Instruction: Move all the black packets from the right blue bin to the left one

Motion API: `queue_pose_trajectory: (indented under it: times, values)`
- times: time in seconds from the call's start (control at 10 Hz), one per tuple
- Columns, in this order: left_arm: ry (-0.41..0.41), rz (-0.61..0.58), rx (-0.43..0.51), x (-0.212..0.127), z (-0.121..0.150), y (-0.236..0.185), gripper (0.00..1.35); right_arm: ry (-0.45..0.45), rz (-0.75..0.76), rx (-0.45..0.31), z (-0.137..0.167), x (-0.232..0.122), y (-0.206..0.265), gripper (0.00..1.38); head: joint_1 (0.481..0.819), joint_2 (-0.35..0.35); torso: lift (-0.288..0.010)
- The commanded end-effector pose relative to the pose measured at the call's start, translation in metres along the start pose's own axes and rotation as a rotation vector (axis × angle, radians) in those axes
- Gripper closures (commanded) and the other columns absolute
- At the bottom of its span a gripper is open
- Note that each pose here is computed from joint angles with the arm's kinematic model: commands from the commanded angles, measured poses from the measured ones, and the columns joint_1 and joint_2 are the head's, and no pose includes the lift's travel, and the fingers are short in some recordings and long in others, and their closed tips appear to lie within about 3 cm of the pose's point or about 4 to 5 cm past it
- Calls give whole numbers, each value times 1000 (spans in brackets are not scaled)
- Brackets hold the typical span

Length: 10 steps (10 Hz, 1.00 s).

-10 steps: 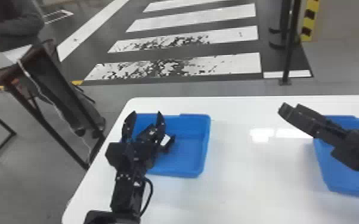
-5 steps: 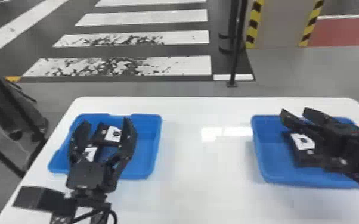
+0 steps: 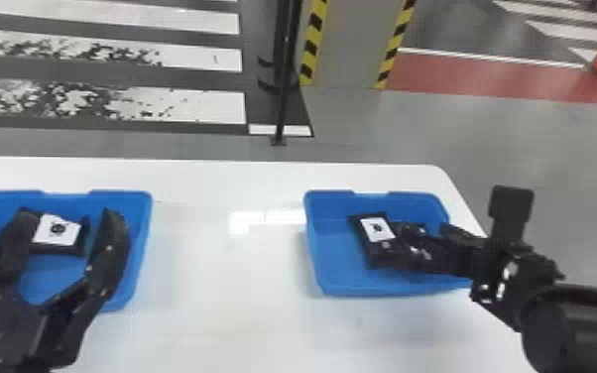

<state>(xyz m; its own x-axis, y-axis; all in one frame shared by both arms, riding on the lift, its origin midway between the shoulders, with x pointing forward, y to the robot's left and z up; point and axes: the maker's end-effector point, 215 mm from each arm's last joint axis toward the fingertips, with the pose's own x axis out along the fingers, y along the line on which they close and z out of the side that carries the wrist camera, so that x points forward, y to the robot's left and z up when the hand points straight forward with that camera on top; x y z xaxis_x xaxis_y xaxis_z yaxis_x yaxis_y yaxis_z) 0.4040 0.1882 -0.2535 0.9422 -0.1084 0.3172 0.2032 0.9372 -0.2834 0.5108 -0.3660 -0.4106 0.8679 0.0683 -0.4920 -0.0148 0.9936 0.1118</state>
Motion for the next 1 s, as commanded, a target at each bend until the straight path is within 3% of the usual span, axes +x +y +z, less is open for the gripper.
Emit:
queue_pose_trajectory:
  times: [0.0,0.3,0.9]
  values:
    - [11,7,4,-1,-3,3,119,29,21,20,-11,13,6,237,695,-214,-140]
    - [12,5,18,-1,-2,4,119,58,116,31,-25,39,48,240,695,-170,-140]
    - [10,8,14,-1,-1,6,116,109,86,23,-39,56,47,271,695,-141,-140]
